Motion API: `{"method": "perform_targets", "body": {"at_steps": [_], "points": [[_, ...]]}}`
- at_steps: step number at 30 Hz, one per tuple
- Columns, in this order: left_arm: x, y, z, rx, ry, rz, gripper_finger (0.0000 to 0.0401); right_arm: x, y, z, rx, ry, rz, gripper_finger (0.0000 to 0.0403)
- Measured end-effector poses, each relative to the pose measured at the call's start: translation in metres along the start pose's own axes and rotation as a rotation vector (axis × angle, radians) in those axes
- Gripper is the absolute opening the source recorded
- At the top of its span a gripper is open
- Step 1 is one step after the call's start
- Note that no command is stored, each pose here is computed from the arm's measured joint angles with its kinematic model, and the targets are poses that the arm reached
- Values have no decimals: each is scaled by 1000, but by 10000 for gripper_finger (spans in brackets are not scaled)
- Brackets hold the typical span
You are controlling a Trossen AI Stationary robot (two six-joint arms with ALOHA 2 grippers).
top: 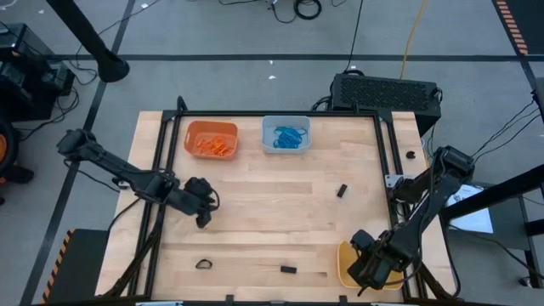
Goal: Sort rubber bands into baskets
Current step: Put the black rubberband into the yellow bin
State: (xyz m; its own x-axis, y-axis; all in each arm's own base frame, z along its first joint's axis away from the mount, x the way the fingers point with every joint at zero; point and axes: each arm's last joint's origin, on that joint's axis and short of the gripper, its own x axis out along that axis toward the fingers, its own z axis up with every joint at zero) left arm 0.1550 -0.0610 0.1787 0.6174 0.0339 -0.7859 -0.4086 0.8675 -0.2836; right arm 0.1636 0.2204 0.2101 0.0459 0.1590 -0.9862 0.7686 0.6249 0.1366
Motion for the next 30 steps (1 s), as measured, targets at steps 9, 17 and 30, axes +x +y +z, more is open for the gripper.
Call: {"method": "perform_targets", "body": {"at_steps": [9, 17, 30], "points": [[21, 17, -16, -247, 209, 264, 138, 4, 1, 0, -75, -4, -14, 195], [22, 12, -10, -180, 173, 266, 138, 4, 0, 1, -116, -5, -21, 231], [37, 12, -13, -164, 316, 349, 138, 3, 1, 0, -117, 31, -22, 235]]}}
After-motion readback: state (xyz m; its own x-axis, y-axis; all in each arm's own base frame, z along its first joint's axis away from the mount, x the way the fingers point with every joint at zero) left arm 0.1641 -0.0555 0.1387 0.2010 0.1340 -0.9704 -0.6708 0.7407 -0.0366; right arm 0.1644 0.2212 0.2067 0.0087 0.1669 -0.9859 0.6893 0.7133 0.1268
